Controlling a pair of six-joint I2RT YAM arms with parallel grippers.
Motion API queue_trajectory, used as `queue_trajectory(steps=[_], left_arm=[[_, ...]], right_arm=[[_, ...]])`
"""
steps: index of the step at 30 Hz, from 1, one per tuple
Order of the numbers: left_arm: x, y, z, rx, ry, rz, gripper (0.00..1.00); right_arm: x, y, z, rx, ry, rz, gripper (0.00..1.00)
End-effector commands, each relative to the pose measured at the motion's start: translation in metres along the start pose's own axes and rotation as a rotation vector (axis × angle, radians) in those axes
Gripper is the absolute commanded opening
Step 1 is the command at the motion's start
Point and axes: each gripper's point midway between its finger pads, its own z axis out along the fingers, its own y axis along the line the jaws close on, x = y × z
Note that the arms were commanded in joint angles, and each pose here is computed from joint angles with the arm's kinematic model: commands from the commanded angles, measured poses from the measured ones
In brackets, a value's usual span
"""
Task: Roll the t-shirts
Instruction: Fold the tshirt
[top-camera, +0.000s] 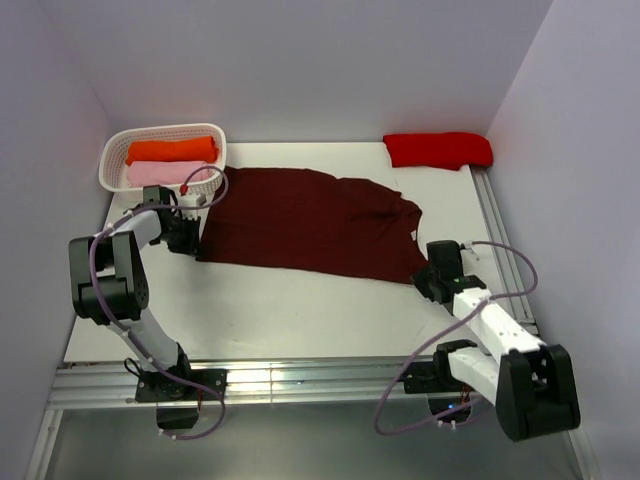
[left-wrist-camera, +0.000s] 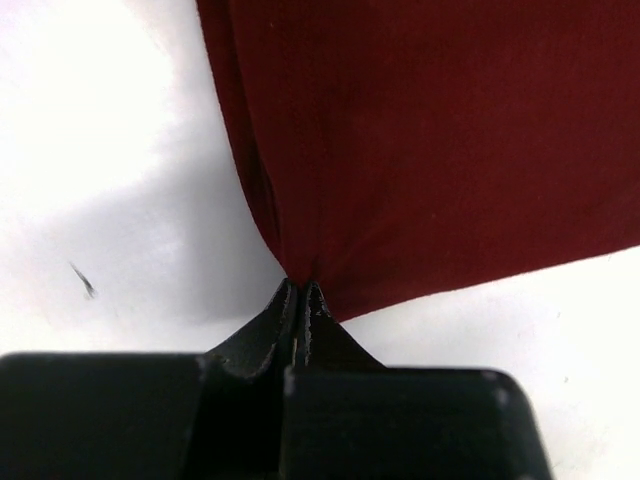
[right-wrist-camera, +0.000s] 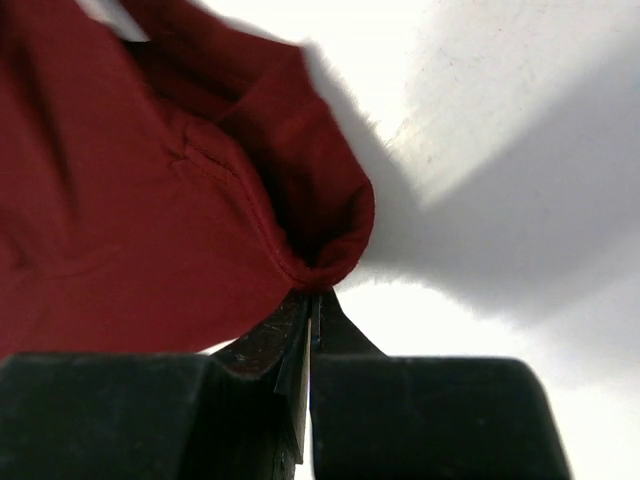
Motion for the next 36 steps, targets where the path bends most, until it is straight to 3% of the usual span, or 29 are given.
queue_trajectory(steps=[1,8,24,25,27,28,29,30,32,36], left_arm=[[0.024,-0.005,-0.017,-0.023,0.069,0.048,0.00],[0.058,-0.012,-0.037,-0.039,0.127,0.102,0.00],[0.109,-0.033,-0.064,0.008,0.221,0.159,0.00],[0.110,-0.033,-0.065,0.007,0.227,0.161,0.06],[0.108,-0.034,-0.070,0.016,0.224,0.167,0.15],[0.105,-0.035,-0.073,0.018,0.214,0.169,0.26],[0.099,-0.036,-0.079,0.020,0.209,0.175,0.32],[0.095,-0.037,-0.083,0.026,0.198,0.176,0.37],[0.081,-0.039,-0.095,0.024,0.175,0.189,0.44],[0.053,-0.042,-0.116,0.025,0.121,0.216,0.50]], right_arm=[[-0.013,0.002,-0.024,-0.018,-0.035,-0.028,0.00],[-0.001,-0.012,-0.059,-0.060,-0.006,-0.043,0.00],[0.045,-0.047,-0.091,-0.063,0.144,-0.074,0.00],[0.045,-0.046,-0.091,-0.063,0.145,-0.072,0.02],[0.043,-0.043,-0.093,-0.074,0.142,-0.074,0.20],[0.040,-0.038,-0.095,-0.086,0.133,-0.070,0.28],[0.038,-0.036,-0.097,-0.094,0.126,-0.069,0.40],[0.036,-0.033,-0.098,-0.099,0.121,-0.069,0.46],[0.027,-0.026,-0.104,-0.098,0.100,-0.078,0.54],[0.003,0.001,-0.118,-0.145,0.038,-0.096,0.59]])
